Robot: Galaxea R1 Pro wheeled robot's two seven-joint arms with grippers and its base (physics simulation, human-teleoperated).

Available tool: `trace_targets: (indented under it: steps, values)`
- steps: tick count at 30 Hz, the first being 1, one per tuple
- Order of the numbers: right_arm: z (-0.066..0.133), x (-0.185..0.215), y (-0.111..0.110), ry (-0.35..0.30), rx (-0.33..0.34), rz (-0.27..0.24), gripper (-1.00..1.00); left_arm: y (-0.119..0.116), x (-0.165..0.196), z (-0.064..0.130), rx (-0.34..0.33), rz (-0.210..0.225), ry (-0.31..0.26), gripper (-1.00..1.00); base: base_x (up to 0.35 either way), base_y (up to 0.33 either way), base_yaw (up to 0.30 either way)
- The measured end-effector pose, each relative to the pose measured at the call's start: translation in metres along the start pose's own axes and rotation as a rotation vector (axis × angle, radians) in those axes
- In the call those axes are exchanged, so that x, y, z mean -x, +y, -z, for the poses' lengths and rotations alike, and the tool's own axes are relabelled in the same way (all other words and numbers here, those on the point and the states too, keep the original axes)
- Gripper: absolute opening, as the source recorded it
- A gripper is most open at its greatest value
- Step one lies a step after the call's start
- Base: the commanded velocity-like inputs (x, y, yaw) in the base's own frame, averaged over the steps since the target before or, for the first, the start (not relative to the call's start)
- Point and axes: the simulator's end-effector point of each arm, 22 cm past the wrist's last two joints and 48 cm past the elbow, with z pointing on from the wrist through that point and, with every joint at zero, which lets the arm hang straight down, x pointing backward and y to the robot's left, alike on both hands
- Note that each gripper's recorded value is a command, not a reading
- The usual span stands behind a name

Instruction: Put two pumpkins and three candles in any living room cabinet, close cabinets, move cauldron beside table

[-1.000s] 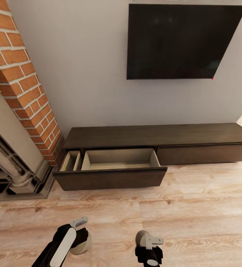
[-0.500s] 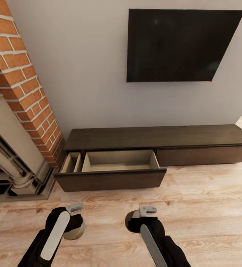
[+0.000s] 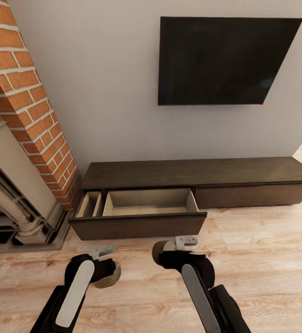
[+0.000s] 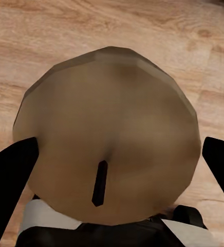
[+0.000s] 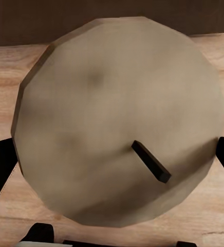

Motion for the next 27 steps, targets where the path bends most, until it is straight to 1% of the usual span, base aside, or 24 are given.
trace_targets:
  steps: [2, 4, 13, 27]
  values:
    - [0.004, 0.002, 0.001, -0.003, 0.002, -0.001, -1.0, -0.004, -0.001, 0.004, 0.003, -0.013, 0.001, -1.0, 0.0, 0.0, 0.0]
    - [0.007, 0.004, 0.001, -0.004, 0.002, -0.001, -1.0, -0.008, -0.001, 0.007, -0.005, -0.01, 0.001, -1.0, 0.0, 0.0, 0.0]
    - [0.018, 0.009, 0.004, 0.0, 0.004, -0.002, -1.0, -0.004, 0.003, 0.019, 0.007, 0.004, 0.002, -1.0, 0.0, 0.0, 0.0]
    - [0.034, 0.016, 0.006, 0.003, 0.004, -0.005, -1.0, -0.005, 0.006, 0.038, 0.008, 0.003, 0.006, -1.0, 0.0, 0.0, 0.0]
